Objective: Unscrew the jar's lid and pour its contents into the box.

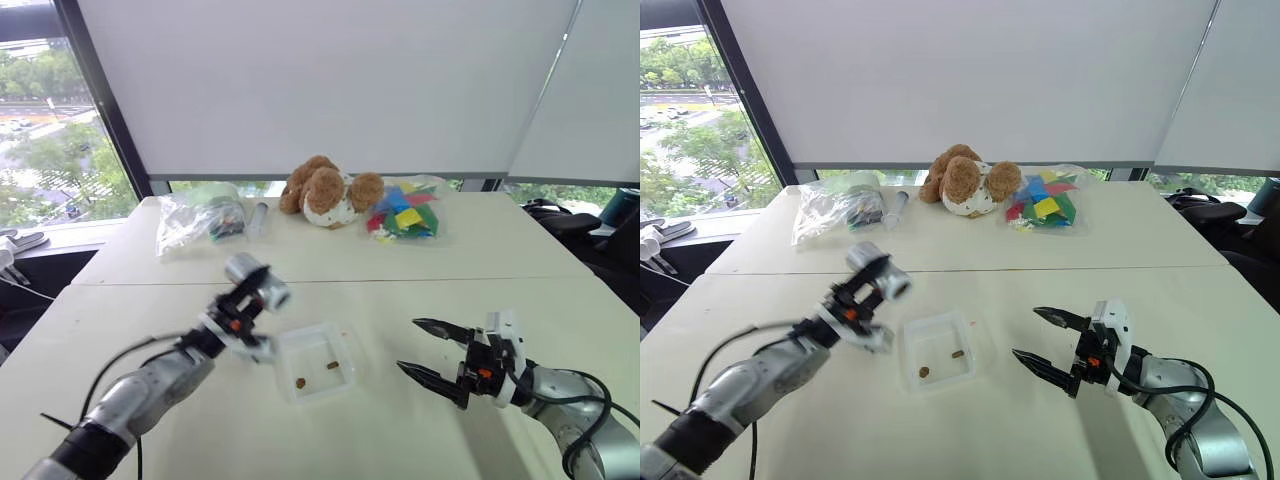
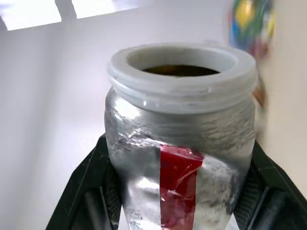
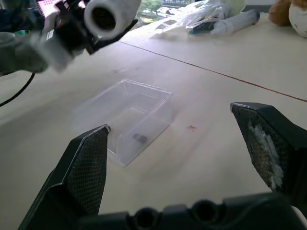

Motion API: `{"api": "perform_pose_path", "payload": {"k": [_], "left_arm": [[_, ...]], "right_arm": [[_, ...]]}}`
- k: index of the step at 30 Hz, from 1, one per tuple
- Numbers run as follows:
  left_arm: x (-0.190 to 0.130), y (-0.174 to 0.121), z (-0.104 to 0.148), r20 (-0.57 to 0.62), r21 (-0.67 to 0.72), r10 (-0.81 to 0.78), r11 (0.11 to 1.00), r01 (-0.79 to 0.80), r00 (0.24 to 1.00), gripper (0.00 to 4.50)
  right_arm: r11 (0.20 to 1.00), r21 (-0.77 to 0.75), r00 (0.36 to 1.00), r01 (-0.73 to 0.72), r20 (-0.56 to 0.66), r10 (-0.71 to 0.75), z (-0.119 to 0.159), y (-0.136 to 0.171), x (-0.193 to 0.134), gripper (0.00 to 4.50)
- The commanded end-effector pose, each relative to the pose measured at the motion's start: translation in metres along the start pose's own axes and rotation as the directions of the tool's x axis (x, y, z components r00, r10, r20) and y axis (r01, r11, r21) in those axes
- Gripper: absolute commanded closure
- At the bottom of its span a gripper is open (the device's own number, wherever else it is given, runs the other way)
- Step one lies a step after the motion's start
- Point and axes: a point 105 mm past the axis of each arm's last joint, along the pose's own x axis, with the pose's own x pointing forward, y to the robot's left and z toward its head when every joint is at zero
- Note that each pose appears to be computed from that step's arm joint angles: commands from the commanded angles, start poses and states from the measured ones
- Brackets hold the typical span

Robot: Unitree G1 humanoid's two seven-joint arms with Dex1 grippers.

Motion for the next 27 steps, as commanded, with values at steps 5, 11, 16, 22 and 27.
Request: {"api": "perform_pose_path", "payload": {"k": [5,11,16,22,27], "left_arm": [[-0.04,0.028,-0.02,-0.173,-0.717,-0.072,0.693,-0.075,0.982,2.3],[-0.089,0.032,-0.077,-0.448,-0.83,-0.038,0.388,-0.4,0.893,2.3],[-0.126,0.025,-0.113,-0.566,-0.801,-0.018,0.252,-0.544,0.824,2.3],[-0.171,0.015,-0.145,-0.726,-0.651,0.044,0.278,-0.707,0.686,2.3],[-0.171,0.004,-0.138,-0.698,-0.666,0.029,0.339,-0.664,0.715,2.3]], "right_arm": [[0.988,-0.119,0.98,-0.096,0.161,0.114,0.022,0.006,0.011,0.07],[0.951,-0.24,0.945,-0.193,0.214,0.246,0.032,0.014,0.028,0.07],[0.941,-0.266,0.932,-0.212,0.236,0.276,0.038,0.008,0.033,0.07],[0.932,-0.271,0.923,-0.243,0.233,0.308,0.036,0.01,0.036,0.07],[0.935,-0.264,0.925,-0.238,0.234,0.301,0.035,0.007,0.038,0.07]]}}
